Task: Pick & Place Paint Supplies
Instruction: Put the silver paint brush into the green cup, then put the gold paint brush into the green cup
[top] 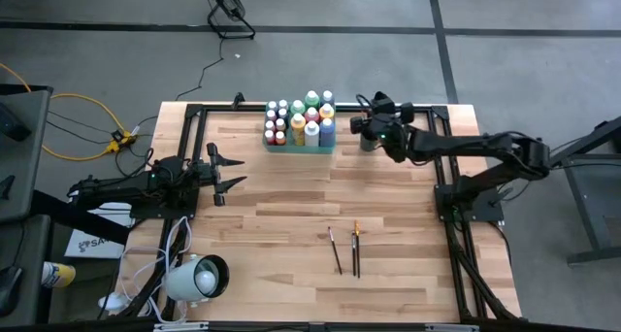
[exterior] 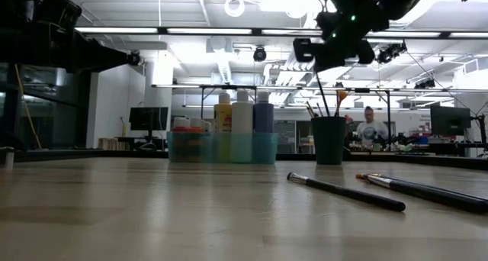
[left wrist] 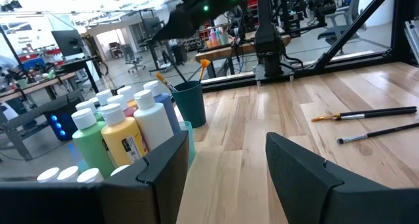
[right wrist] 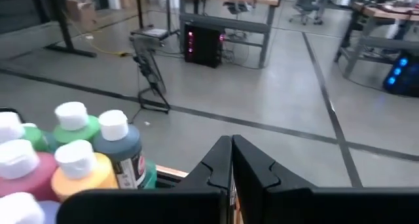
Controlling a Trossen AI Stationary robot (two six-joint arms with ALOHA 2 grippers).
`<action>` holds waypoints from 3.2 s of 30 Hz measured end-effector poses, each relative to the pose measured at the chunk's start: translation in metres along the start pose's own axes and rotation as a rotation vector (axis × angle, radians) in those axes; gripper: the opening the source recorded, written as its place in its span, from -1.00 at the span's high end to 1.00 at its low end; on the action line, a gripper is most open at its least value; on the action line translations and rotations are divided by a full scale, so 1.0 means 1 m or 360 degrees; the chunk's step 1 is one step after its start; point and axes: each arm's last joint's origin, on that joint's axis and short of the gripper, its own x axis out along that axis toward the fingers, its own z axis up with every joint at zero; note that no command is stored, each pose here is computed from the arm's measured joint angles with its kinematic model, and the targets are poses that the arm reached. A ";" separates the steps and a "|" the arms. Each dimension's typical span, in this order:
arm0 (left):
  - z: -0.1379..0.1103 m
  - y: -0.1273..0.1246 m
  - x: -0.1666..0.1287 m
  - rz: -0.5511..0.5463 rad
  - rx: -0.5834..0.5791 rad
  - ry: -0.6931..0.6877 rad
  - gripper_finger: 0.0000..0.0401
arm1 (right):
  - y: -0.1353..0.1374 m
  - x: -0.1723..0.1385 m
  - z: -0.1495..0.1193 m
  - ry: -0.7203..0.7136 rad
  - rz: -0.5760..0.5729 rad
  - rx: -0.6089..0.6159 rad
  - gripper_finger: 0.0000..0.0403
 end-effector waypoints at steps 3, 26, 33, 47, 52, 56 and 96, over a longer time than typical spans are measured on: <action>0.000 0.000 0.000 0.0000 0.0000 0.0000 0.01 | 0.004 0.006 -0.008 0.0020 -0.0032 0.0003 0.99; 0.000 0.000 0.000 -0.0001 0.0000 0.0000 0.01 | 0.005 0.004 -0.030 0.0248 0.0006 0.0006 0.40; 0.000 0.000 0.000 0.0000 0.0000 0.0000 0.01 | 0.006 -0.027 -0.010 0.0295 0.0414 0.0106 0.14; 0.000 0.000 0.000 0.0000 0.0000 0.0000 0.01 | 0.015 -0.086 -0.011 0.1125 0.1346 0.0563 0.09; 0.000 0.000 0.000 0.0000 0.0000 0.0000 0.01 | 0.021 -0.103 -0.023 0.1306 0.1306 0.0579 0.09; 0.000 0.000 0.000 0.0000 0.0001 0.0000 0.01 | 0.022 -0.119 -0.031 0.1408 0.1260 0.0597 0.09; 0.000 0.000 0.000 0.0000 0.0000 0.0000 0.01 | 0.128 -0.097 -0.111 0.2304 -0.0218 0.0187 0.40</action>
